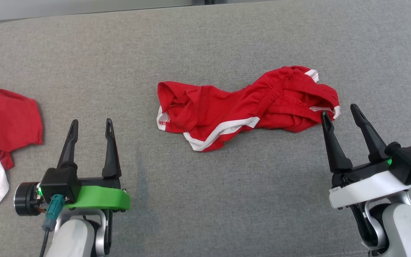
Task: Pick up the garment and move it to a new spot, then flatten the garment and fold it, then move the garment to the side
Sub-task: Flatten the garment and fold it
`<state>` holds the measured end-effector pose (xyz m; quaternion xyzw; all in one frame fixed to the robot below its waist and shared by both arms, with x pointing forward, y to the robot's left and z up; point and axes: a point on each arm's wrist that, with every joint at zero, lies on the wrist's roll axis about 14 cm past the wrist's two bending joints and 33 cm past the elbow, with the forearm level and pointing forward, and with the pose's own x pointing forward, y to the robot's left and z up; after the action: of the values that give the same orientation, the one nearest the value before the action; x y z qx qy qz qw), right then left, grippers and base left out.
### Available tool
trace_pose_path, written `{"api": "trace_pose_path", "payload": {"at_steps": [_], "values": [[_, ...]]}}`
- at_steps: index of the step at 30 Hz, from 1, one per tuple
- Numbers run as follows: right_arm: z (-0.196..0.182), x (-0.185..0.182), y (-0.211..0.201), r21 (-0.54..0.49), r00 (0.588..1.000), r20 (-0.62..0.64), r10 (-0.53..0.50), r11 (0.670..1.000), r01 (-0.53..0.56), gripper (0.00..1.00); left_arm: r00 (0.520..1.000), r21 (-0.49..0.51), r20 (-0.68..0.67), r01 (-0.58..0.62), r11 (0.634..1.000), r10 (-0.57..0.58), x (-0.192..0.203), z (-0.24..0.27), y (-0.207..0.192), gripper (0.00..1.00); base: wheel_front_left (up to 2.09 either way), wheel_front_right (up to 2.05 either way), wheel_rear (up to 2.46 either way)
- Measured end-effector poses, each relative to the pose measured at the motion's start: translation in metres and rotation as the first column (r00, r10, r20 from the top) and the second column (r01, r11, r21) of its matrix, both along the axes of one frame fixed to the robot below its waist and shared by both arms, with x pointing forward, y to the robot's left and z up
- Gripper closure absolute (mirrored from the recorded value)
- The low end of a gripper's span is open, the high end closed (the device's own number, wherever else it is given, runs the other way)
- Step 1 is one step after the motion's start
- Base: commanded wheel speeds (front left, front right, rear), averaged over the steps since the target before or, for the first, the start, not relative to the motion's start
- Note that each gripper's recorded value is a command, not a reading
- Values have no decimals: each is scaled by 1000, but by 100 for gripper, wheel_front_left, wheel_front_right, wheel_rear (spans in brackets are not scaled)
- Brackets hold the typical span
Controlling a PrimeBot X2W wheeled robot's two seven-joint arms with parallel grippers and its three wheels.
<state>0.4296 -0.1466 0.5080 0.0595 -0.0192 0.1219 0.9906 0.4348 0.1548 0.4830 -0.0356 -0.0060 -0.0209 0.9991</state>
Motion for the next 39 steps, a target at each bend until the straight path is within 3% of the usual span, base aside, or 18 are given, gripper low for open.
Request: {"api": "trace_pose_path", "payload": {"at_steps": [8, 12, 16, 20, 25, 30, 31, 32, 33, 39], "values": [[-2, 0, -1, 3, 1000, -7, -4, 1000, 4, 0, 1000, 16, -6, 30, 999, -30, 1, 0, -7, 0, 0, 0, 0], [-6, 2, -2, 2, 1000, -16, -9, 1000, 9, 0, 987, 26, -23, 160, 987, -159, 6, 0, -42, 0, 0, 0, 0], [-13, 6, 0, 2, 999, -33, -5, 1000, 5, 0, 937, -14, -92, 336, 942, -336, 9, -12, -98, 0, 0, 0, 0], [-19, 10, 0, 7, 999, -41, -7, 1000, 7, 0, 873, -46, -217, 437, 898, -436, 6, -45, -128, 0, 0, 0, 0], [-28, 10, -9, 5, 998, -61, -36, 999, 36, 0, 825, -67, -321, 470, 880, -465, 12, -80, -139, 0, 0, 0, 0], [-35, 9, -17, 2, 995, -75, -63, 998, 63, 0, 821, -55, -361, 455, 889, -443, 26, -99, -134, 0, 0, 0, 0], [-36, 9, -19, 2, 995, -75, -67, 998, 67, 0, 825, -51, -354, 453, 890, -440, 29, -100, -133, 51, 0, 0, 0], [-37, 9, -19, 2, 995, -77, -70, 998, 70, 0, 830, -48, -348, 448, 893, -435, 31, -99, -132, 72, 0, 0, 0], [-37, 9, -20, 1, 994, -78, -72, 997, 73, 0, 837, -47, -335, 444, 895, -433, 35, -98, -132, 100, 0, 0, 0], [-39, 10, -20, 5, 994, -79, -74, 997, 75, 0, 883, -22, -232, 416, 909, -409, 51, -72, -121, 100, 0, 0, 0]]}}
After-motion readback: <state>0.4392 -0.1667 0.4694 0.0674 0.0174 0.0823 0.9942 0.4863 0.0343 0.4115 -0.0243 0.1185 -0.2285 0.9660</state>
